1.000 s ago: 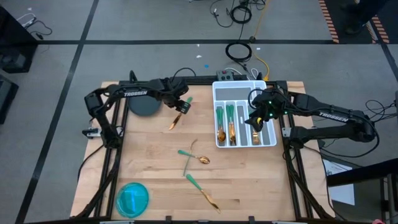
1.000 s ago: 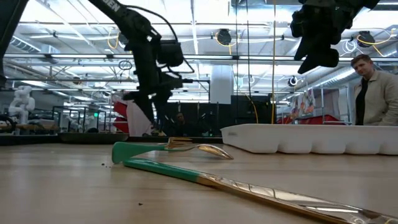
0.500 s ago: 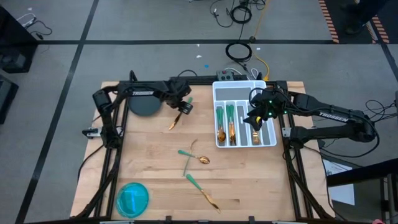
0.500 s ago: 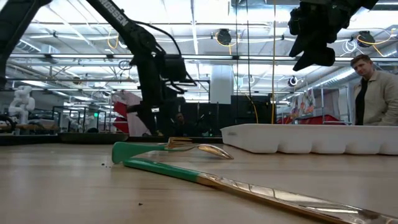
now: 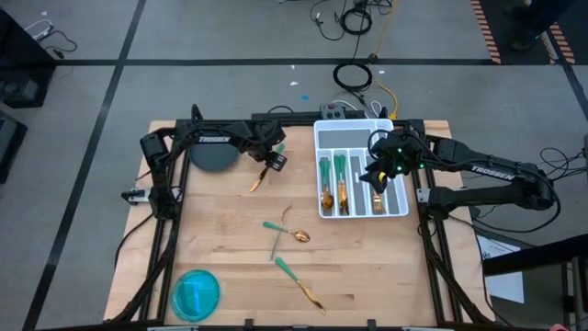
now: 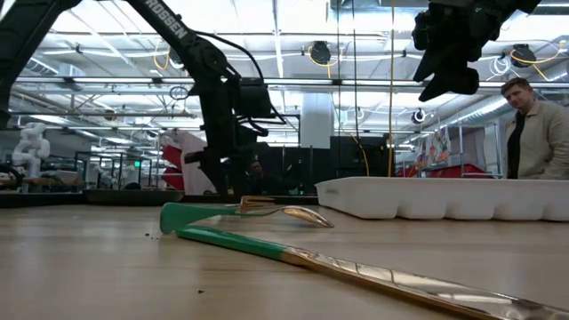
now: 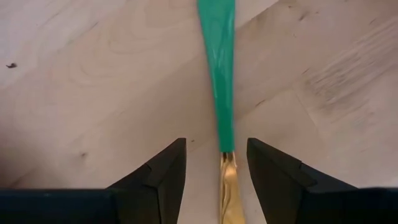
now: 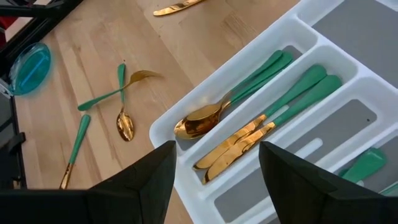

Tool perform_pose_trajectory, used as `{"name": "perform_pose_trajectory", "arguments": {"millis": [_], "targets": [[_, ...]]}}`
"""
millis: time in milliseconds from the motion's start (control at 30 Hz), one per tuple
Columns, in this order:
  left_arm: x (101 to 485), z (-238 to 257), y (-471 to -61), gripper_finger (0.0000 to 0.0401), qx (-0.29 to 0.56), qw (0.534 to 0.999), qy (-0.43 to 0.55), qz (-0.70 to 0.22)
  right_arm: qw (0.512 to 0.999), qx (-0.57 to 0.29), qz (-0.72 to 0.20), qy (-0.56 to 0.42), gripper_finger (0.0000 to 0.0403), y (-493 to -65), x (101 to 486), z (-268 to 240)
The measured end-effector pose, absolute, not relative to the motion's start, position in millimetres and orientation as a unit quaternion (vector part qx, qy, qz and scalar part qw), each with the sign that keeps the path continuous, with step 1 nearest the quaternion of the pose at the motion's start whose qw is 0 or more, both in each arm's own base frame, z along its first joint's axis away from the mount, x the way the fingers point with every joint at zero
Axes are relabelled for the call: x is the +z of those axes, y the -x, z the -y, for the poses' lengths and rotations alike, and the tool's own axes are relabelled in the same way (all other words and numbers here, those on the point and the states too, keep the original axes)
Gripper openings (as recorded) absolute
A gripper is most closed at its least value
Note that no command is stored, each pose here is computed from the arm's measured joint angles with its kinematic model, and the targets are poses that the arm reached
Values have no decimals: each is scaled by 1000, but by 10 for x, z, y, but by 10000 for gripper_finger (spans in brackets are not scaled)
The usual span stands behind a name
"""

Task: Sort silverware
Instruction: Put the top green knife on the silverware tray with the other green knives

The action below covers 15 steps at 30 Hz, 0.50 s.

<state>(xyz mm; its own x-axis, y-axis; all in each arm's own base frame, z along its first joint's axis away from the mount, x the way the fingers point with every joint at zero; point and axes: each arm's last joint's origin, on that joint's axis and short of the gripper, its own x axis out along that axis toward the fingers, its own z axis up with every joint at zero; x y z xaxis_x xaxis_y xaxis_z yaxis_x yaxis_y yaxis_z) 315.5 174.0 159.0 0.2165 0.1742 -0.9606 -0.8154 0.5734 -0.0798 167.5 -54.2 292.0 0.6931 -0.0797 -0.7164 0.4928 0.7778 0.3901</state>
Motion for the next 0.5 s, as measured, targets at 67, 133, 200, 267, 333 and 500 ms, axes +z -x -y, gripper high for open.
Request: {"name": "perform_pose_trajectory", "arguments": {"millis": [67,133,200,267,333,500], "targets": [[1590,-1733,-3159,176,343,718,305,-523,873,-164,-356,-289,224,-1675,2920,542],[1573,-1726,-3168,176,339,719,301,-527,873,-164,-356,-289,224,-1675,2920,542],[1530,-1725,-3199,176,334,717,297,-534,873,-164,-356,-289,224,-1675,2920,542],[1482,-1719,-3238,176,328,713,295,-545,873,-164,-356,-289,224,-1675,2920,542],[1455,-1734,-3313,176,323,715,295,-545,873,-164,-356,-289,224,-1675,2920,542],[1403,-1746,-3419,176,309,699,280,-581,873,-164,-356,-289,224,-1675,2919,542]]}}
